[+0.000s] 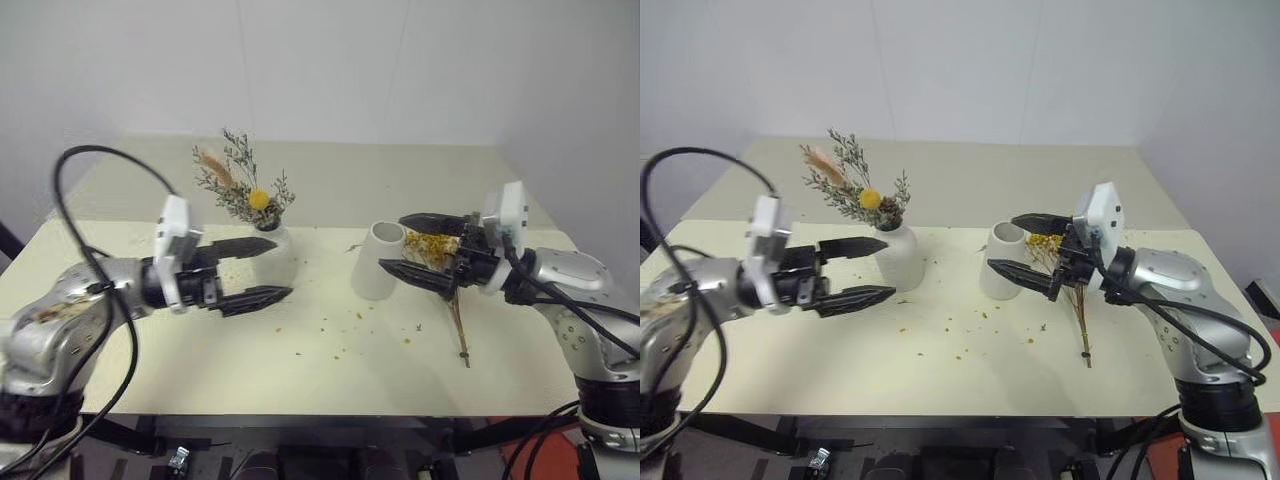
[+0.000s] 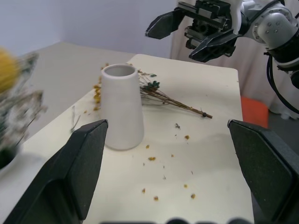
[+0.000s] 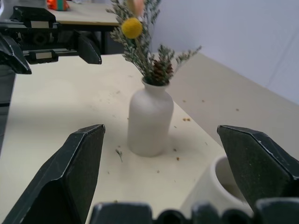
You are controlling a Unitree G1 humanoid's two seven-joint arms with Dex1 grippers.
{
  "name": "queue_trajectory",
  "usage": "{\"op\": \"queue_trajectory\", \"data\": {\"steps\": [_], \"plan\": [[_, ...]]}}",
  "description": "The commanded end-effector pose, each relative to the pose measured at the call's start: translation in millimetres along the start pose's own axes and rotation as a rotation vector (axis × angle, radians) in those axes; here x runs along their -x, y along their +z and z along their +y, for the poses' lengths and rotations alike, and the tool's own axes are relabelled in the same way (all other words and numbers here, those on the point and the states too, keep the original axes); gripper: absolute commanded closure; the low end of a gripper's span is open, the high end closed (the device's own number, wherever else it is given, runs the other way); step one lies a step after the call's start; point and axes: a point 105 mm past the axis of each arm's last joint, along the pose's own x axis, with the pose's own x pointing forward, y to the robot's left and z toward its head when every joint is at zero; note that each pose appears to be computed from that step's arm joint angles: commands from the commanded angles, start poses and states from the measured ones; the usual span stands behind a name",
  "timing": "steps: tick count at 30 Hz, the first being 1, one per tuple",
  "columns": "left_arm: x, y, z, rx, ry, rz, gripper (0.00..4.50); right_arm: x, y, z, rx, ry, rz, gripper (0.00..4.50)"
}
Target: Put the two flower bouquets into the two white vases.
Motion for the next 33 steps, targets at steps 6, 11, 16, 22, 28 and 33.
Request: {"op": "queue_trajectory", "data": {"steps": [6,11,16,22,28,33], "plan": [[-41.1,-6.1,10.5,-0.028,-0.032,0.09,0.03,27.7,1.5,-12.5,0.019,-0.164,0.089,0.0],[-57.5,-2.5,21.2,0.009,0.005,0.13,0.03,43.5,-26.6,-27.3,-0.05,-0.338,0.293,0.0],[-67.9,-0.2,29.0,0.038,0.038,0.148,0.03,53.4,-62.5,-37.5,-0.18,-0.469,0.531,0.0],[-70.8,1.3,26.6,0.037,0.035,0.153,0.03,54.4,-92.8,-50.5,-0.366,-0.582,0.726,0.0],[-69.6,1.5,24.5,0.037,0.043,0.158,0.03,58.5,-121.6,-54.3,-0.477,-0.634,0.913,0.0],[-67.4,3.6,18.3,0.03,0.027,0.151,0.03,62.5,-109.0,-48.6,-0.439,-0.613,0.905,0.0]]}}
